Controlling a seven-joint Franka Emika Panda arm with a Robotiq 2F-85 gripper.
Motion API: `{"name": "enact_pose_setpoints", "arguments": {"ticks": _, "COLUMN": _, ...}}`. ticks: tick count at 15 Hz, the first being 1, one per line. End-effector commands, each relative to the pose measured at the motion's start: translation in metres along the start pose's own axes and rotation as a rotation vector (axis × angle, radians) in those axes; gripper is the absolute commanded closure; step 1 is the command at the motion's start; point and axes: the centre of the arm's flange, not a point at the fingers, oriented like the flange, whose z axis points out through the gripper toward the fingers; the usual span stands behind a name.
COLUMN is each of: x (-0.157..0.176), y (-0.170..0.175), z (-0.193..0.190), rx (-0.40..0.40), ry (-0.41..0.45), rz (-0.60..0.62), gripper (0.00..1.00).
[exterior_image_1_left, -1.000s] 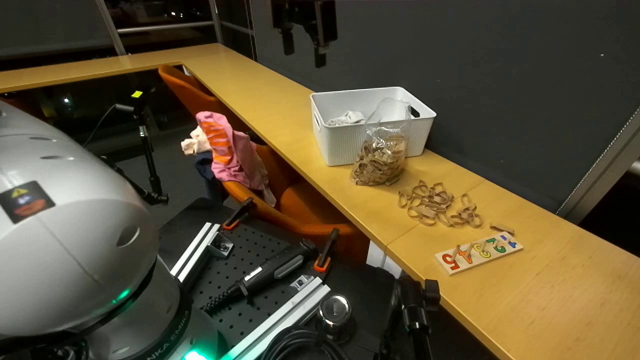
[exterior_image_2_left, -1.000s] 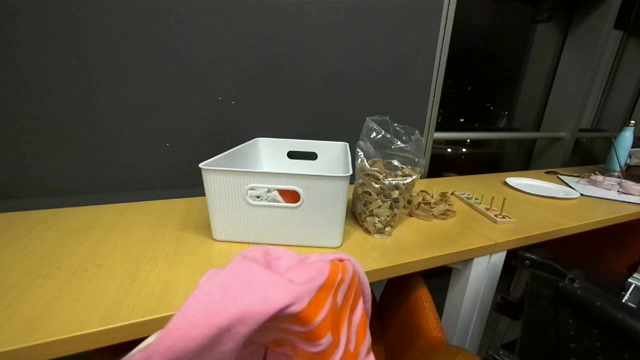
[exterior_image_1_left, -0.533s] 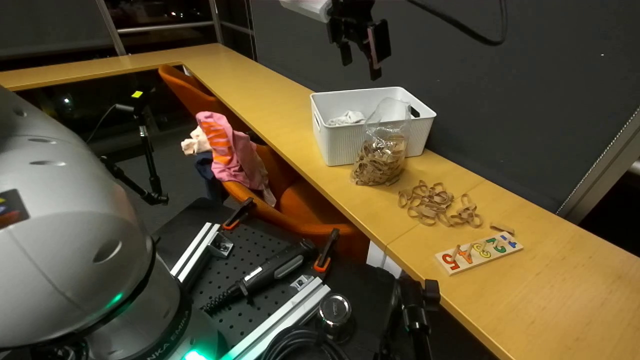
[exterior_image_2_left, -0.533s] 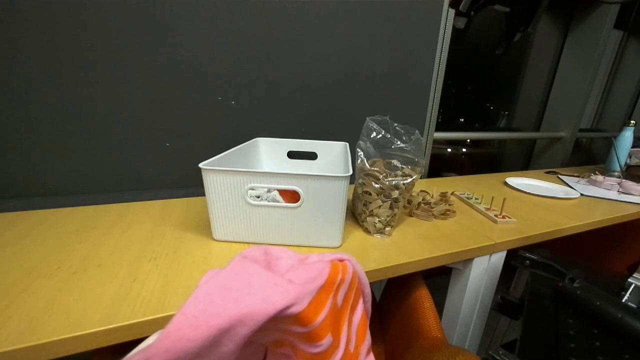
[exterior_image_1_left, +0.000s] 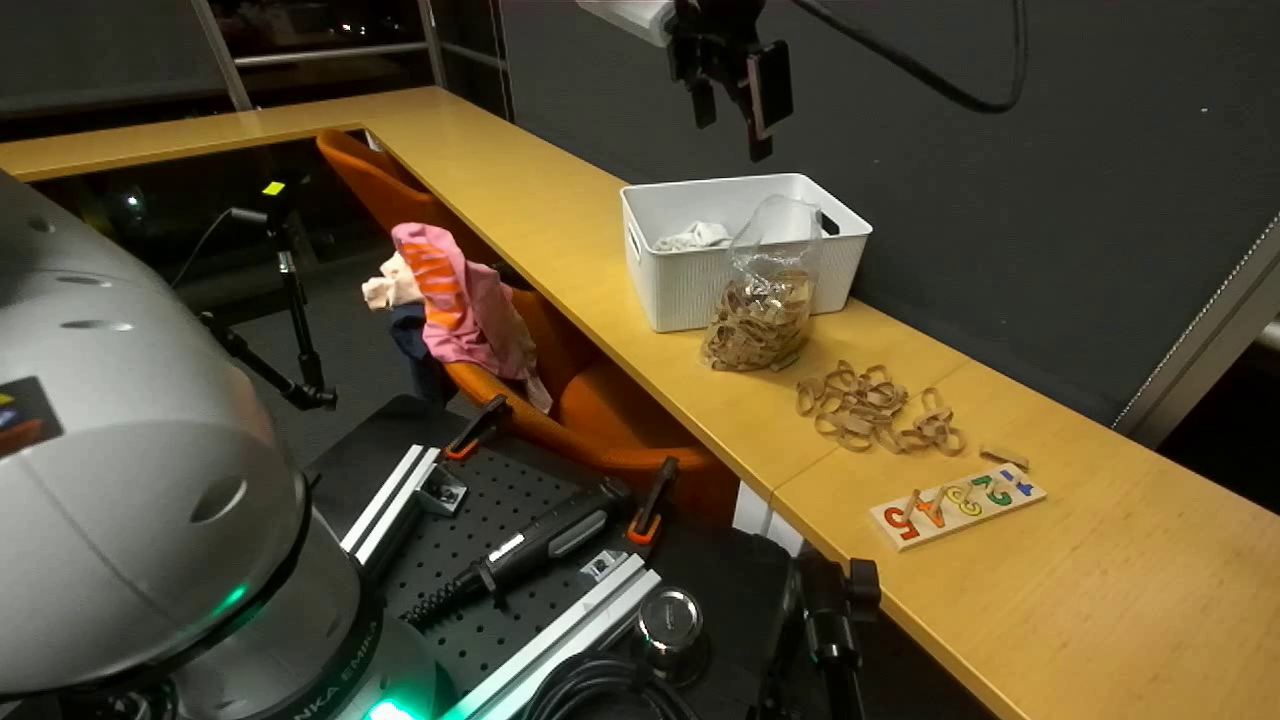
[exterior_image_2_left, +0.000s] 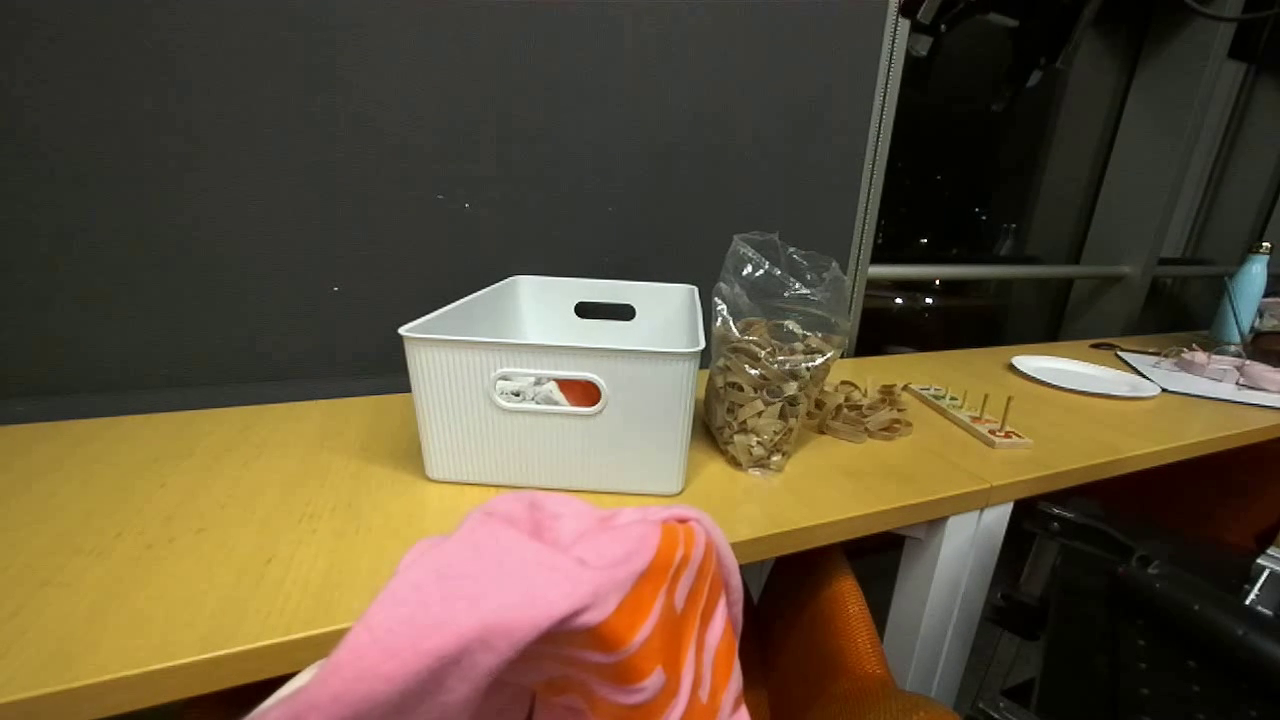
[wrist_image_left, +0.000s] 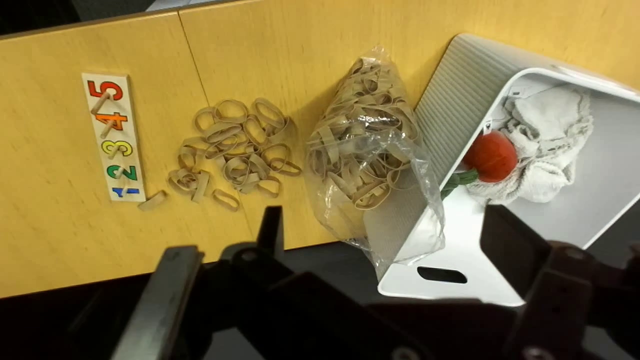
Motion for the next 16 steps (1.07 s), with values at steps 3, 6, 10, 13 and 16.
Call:
{"name": "enact_pose_setpoints", "arguments": {"ticks": 3, "x": 0.056, "y": -0.011, "z": 0.03, "rx": -0.038, "ry": -0.012, "rz": 0.17, "gripper": 0.0}}
{"name": "enact_pose_setpoints", "arguments": {"ticks": 6, "x": 0.097, "y": -0.011, "z": 0.06, "rx": -0.061, "ry": -0.047, "rz": 0.215, "gripper": 0.0}}
{"name": "enact_pose_setpoints", "arguments": {"ticks": 10, "x": 0.138, "y": -0.01, "z": 0.116, "rx": -0.097, "ry": -0.061, "rz": 0.337, "gripper": 0.0}}
{"name": "enact_pose_setpoints", "arguments": {"ticks": 13, "x": 0.153, "y": 0.005, "z": 0.161, "rx": -0.139, "ry": -0.119, "rz": 0.42, "gripper": 0.0}}
{"name": "enact_pose_setpoints", "arguments": {"ticks": 16, "x": 0.146, "y": 0.027, "z": 0.187, "rx": -0.204, "ry": -0.151, "rz": 0.5, "gripper": 0.0}}
